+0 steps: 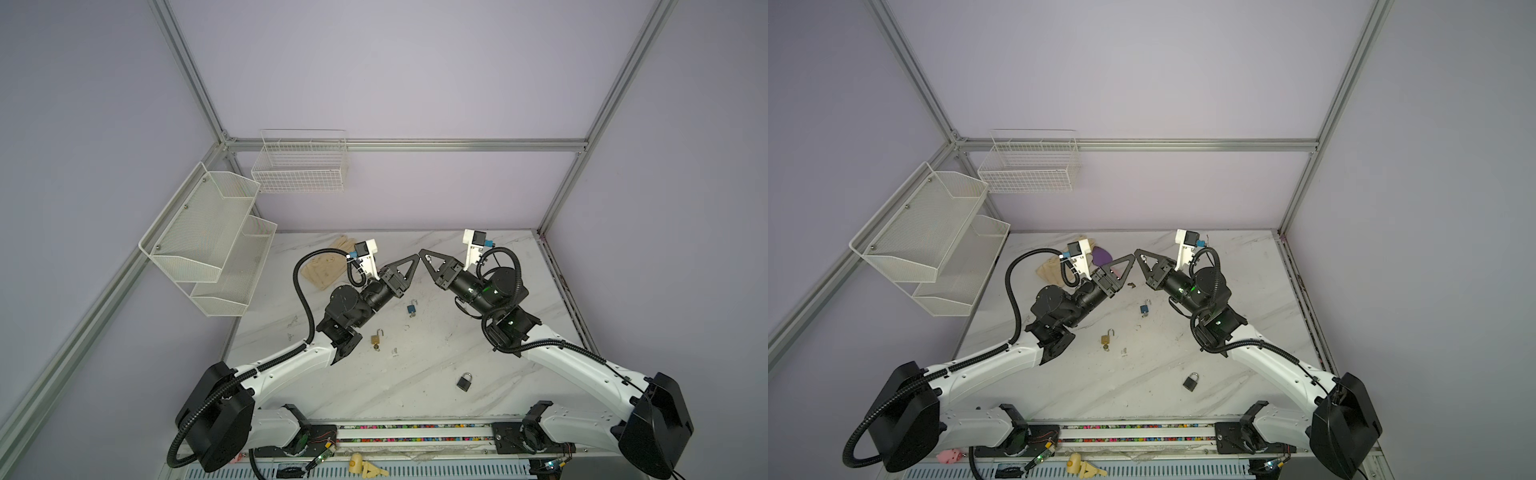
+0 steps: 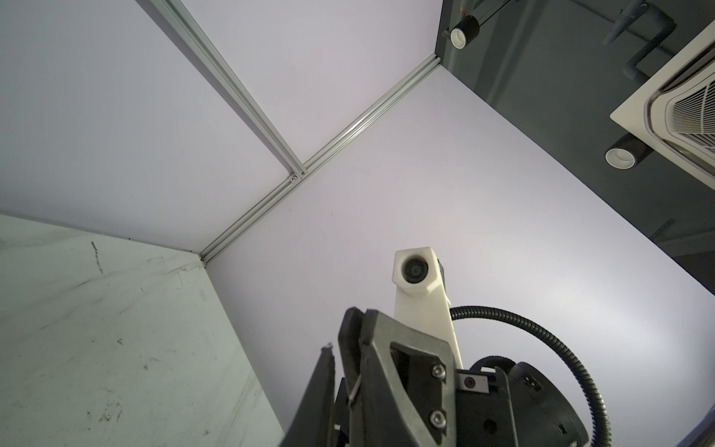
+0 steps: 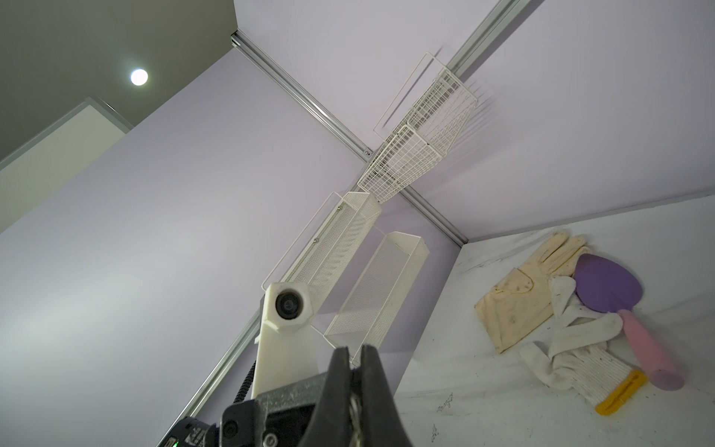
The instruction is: Unlock with the key
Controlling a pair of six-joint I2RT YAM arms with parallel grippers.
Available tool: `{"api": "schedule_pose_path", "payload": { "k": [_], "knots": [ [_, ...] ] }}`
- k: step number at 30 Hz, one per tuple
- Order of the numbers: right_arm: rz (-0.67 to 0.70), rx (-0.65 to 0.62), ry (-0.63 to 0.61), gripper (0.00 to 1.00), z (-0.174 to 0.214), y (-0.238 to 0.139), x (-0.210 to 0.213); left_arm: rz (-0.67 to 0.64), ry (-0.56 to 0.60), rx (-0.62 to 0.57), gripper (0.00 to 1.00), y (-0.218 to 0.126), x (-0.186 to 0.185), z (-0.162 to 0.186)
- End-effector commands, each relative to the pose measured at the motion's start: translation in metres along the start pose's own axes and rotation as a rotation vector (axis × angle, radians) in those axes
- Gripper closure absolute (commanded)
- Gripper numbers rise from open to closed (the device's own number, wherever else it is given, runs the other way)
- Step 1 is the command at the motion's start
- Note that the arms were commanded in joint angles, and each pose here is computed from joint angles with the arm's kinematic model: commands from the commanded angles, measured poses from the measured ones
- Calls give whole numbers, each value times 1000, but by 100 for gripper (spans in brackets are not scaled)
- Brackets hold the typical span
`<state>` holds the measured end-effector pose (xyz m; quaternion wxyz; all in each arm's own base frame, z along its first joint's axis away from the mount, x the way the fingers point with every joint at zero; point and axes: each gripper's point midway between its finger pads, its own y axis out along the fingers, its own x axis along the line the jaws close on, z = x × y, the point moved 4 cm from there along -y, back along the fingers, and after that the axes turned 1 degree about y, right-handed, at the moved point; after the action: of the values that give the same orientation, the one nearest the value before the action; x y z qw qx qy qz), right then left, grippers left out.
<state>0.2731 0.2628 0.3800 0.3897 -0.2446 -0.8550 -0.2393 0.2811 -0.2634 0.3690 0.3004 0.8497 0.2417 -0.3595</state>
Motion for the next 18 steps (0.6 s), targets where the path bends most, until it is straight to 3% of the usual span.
{"api": "schedule_pose_path", "payload": {
  "k": [1,7,13,16,18],
  "knots": [
    [-35,-17,12,100,0,0,4,76,21,-28,89,4,-20,-8],
    [-32,-9,19,100,3,0,2,79,36,-32,97,5,-22,-10],
    [-36,-12,7,100,1,-2,5,76,56,-38,100,2,-22,-10],
    [-40,-12,-10,88,-1,-4,10,62,87,-28,100,-2,-22,-10],
    [-37,-18,-13,74,-4,-6,13,38,119,-5,100,-3,-22,-9]
  ]
}}
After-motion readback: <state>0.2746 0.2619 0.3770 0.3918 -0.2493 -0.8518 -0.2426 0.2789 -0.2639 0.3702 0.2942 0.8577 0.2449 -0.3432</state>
